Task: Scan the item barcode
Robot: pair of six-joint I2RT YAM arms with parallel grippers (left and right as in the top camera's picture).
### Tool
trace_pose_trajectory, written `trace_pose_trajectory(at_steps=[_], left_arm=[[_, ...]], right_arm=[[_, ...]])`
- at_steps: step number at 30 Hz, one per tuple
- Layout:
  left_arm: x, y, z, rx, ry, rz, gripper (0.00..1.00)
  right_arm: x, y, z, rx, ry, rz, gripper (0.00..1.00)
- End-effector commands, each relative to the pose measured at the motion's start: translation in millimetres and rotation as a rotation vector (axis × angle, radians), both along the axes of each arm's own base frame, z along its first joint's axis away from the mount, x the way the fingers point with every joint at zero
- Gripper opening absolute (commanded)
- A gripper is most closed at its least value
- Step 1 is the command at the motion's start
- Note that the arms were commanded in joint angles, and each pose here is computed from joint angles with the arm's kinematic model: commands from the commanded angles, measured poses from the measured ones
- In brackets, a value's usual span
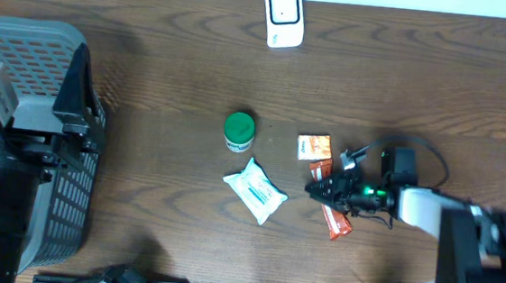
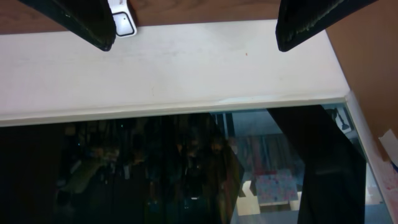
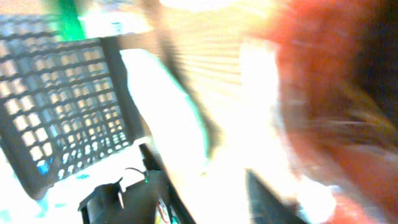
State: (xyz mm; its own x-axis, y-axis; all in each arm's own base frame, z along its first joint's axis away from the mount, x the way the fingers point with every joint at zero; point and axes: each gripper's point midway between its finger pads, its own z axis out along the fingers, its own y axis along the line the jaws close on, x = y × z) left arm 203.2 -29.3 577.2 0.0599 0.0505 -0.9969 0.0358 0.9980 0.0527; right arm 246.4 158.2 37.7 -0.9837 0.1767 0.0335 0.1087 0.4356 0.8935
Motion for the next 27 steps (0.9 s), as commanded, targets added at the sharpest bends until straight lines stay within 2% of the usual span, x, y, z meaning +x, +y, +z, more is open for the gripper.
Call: trace_pose_trajectory(at_steps=[1,6,7,8,9,11,14,16,17,21,27], left_arm=[[-3,4,2,-0.006,-0.010,0.012,0.82],[-3,4,2,-0.006,-0.010,0.012,0.82],[-3,4,2,-0.006,-0.010,0.012,0.82],[-3,4,2,-0.006,-0.010,0.012,0.82],[-2,4,2,-0.005,-0.009,0.012,0.82],[-2,4,1,-0.004,-0.008,0.012,0.82],[-2,4,2,-0.006,-0.010,0.012,0.82],[-2,4,2,-0.006,-0.010,0.012,0.82],[-2,4,2,-0.006,-0.010,0.012,0.82],[-2,4,2,-0.005,-0.009,0.012,0.82],[-1,3,1,-0.003,-0.006,0.012,0.82]], right_arm=[[7,7,54,0.066,-0.194,0.040,0.99],[4,8,109,0.081,-0.441,0.070,0.99],[0,10,121,0.086,-0.534,0.103,0.93],[-2,10,128,0.075,-0.615,0.125,0.41],[-1,9,133,0.057,-0.656,0.122,0.01],[6,-1,131,-0.017,-0.604,0.028,0.02],[15,-39,96,-0.289,-0.402,-0.222,0.02],[4,-78,65,-0.505,-0.226,-0.386,0.01],[-15,-105,44,-0.649,-0.089,-0.478,0.01],[-48,-127,23,-0.790,0.072,-0.510,0.01],[-59,-127,5,-0.820,0.165,-0.473,0.01]])
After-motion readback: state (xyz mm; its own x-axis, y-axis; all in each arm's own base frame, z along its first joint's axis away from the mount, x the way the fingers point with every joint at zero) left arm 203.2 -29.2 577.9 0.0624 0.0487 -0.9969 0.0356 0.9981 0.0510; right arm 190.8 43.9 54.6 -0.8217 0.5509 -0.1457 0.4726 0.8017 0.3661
